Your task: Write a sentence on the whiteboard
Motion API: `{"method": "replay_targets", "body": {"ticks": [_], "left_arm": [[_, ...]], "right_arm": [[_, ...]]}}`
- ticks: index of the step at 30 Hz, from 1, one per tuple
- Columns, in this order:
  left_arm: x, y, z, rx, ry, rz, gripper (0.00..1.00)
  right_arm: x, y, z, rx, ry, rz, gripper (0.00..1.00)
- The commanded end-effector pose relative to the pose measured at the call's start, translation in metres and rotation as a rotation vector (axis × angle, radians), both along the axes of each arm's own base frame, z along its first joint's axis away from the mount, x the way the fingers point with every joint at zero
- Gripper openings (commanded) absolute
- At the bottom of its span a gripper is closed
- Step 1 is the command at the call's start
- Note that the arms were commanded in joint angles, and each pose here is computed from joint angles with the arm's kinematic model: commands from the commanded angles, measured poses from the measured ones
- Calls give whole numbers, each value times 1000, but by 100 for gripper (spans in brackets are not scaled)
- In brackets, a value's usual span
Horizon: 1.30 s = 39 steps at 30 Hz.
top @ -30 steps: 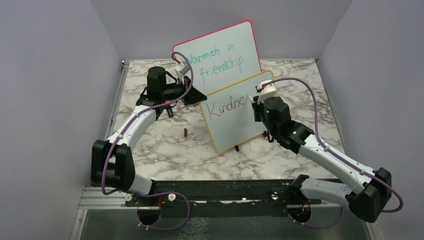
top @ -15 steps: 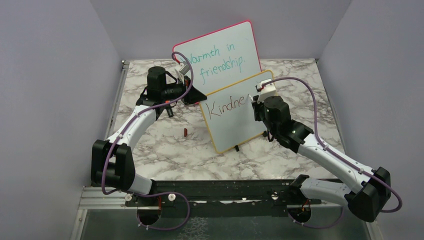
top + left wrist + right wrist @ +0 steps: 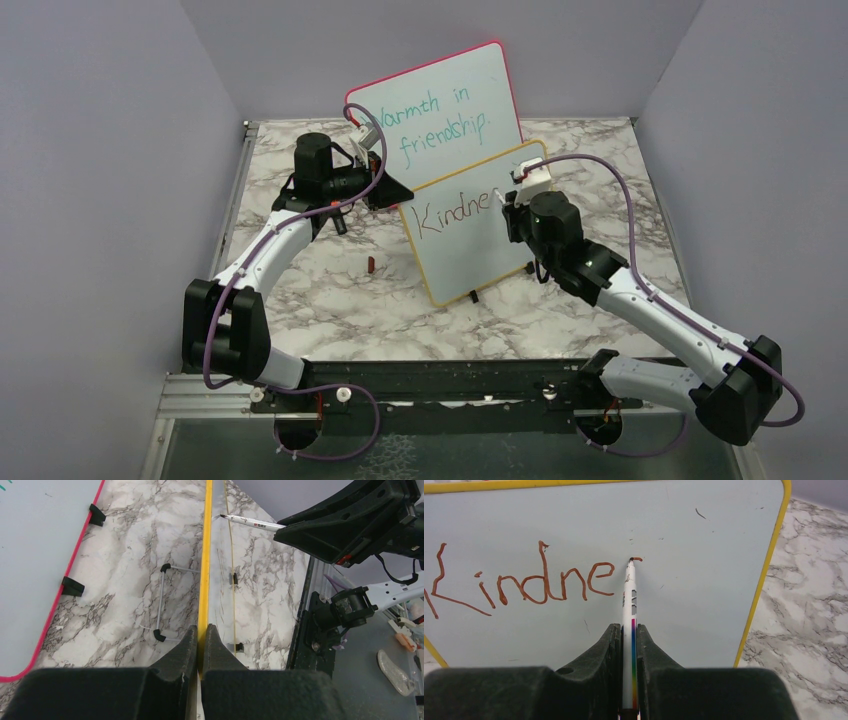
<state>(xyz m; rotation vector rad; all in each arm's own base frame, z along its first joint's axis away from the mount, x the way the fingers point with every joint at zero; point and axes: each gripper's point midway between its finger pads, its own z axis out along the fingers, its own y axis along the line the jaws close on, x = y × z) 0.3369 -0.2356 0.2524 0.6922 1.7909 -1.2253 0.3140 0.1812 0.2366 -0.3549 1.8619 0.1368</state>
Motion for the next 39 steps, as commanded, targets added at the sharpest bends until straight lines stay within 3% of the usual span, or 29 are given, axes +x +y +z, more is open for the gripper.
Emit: {"method": "replay_targets", "body": {"ticks": [1, 28, 39], "left_arm": [[-8, -8, -22, 33, 56, -48, 0], [-8, -8, -22, 34, 55, -48, 0], [-8, -9, -23, 34, 58, -49, 0]], "right_arm": [[-5, 6, -2, 9, 14, 53, 1], [-9, -25, -24, -70, 72, -86, 1], [-17, -12, -27, -57, 110, -3, 1]]}}
